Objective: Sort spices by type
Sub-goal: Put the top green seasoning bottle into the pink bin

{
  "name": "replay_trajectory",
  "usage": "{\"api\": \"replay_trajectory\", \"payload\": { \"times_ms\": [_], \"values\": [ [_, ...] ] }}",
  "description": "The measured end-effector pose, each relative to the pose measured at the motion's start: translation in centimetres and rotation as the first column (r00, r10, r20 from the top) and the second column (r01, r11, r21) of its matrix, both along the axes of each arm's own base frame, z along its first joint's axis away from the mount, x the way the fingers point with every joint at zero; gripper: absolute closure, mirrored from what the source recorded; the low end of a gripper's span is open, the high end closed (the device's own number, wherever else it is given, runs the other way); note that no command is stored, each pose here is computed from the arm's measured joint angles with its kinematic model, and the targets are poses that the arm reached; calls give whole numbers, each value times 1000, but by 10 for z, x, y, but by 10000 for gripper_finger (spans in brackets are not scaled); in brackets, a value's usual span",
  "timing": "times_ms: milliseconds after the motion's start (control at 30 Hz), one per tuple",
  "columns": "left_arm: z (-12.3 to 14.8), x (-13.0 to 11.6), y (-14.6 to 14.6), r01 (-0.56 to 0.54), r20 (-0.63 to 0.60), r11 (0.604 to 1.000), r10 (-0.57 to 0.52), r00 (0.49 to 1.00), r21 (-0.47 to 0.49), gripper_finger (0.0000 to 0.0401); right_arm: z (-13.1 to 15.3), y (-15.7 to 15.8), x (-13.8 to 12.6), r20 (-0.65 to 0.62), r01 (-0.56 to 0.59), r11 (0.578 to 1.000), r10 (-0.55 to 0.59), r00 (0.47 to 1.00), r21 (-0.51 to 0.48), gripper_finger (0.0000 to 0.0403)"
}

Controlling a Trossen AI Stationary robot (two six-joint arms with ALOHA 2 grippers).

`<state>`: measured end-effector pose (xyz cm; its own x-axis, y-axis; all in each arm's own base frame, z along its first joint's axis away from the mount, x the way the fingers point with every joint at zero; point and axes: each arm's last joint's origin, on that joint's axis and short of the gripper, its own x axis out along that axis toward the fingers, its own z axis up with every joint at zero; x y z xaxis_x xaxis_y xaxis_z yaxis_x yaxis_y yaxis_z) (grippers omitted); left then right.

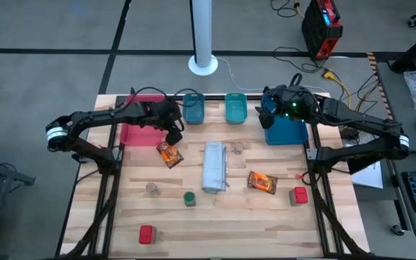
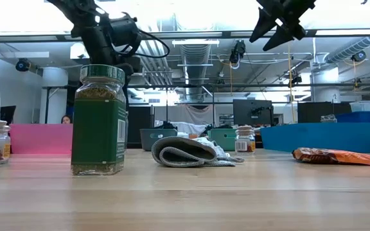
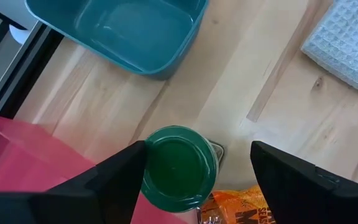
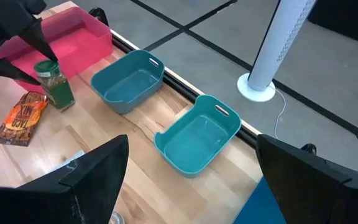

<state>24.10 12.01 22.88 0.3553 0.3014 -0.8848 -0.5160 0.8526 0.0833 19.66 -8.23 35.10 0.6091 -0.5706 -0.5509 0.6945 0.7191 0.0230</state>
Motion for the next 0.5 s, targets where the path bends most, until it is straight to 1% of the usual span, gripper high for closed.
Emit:
{"api": "replay_trajectory", "payload": {
  "times_ms": [200,500],
  "values": [
    [0,0,-1,7,6,1000,-7,1000,-14,139,4,-1,1,5,-20,999,20,1000,-38,60],
    [-4,-2,-2,11,5,1000,-11,1000,-24,161,4,-9,-2,5,14,999,-14,1000,-44,60]
  ]
}}
